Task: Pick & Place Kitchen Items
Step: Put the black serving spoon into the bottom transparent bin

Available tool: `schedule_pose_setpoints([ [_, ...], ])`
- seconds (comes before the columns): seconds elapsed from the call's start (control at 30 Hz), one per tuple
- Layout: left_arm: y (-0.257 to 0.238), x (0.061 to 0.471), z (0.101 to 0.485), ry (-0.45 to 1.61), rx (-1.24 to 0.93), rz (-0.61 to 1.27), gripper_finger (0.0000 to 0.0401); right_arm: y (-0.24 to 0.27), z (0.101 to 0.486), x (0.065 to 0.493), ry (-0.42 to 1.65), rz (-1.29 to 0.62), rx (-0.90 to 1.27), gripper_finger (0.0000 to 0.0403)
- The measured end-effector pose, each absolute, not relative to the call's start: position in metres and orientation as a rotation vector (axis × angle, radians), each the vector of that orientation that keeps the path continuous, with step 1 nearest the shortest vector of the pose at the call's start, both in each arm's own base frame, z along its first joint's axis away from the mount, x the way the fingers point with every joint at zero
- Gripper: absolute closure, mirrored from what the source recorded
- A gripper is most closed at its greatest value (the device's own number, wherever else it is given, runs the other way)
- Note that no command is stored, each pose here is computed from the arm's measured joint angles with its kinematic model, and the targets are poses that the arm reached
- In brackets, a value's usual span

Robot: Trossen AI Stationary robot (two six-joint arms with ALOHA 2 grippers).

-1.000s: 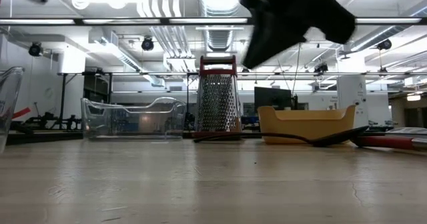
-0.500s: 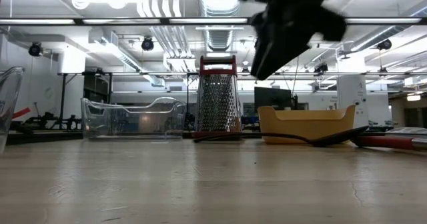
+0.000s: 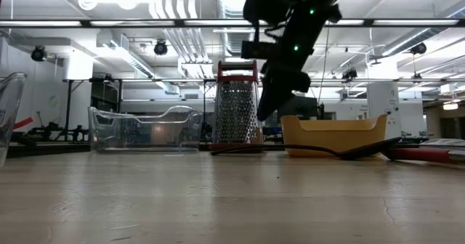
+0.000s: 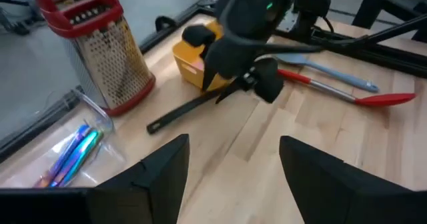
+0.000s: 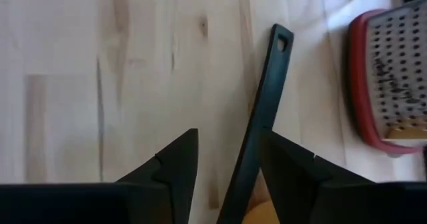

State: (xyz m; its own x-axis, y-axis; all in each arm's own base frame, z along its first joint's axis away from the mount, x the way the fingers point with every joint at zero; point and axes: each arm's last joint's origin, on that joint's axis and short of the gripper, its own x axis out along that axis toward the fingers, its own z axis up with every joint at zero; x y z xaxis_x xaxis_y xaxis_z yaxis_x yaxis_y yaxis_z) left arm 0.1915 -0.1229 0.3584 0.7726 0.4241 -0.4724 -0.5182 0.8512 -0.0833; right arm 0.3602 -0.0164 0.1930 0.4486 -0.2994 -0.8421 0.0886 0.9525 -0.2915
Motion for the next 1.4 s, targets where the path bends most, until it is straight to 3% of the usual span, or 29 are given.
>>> schedule_pose_setpoints([
  [0.23, -0.122, 0.192, 0.359, 0.442, -0.203, 0.528, 0.0163, -0.05, 0.176, 0.369, 1.127, -0.233, -0.113, 0.0258],
  [0.7, -0.123, 0.192, 0.359, 0.427, -0.204, 0.536, 0.0164, -0.07, 0.135, 0.386, 1.24, -0.23, -0.115, 0.0218],
  [0.83, -0.123, 0.193, 0.36, 0.42, -0.212, 0.533, 0.0164, -0.071, 0.134, 0.39, 1.261, -0.22, -0.121, 0.0241],
  [1.07, -0.124, 0.193, 0.359, 0.414, -0.227, 0.533, 0.0164, -0.067, 0.139, 0.389, 1.304, -0.203, -0.119, 0.0327],
  [1.4, -0.125, 0.195, 0.348, 0.436, -0.236, 0.524, 0.0164, -0.039, 0.161, 0.392, 1.284, -0.118, -0.105, 0.0328],
])
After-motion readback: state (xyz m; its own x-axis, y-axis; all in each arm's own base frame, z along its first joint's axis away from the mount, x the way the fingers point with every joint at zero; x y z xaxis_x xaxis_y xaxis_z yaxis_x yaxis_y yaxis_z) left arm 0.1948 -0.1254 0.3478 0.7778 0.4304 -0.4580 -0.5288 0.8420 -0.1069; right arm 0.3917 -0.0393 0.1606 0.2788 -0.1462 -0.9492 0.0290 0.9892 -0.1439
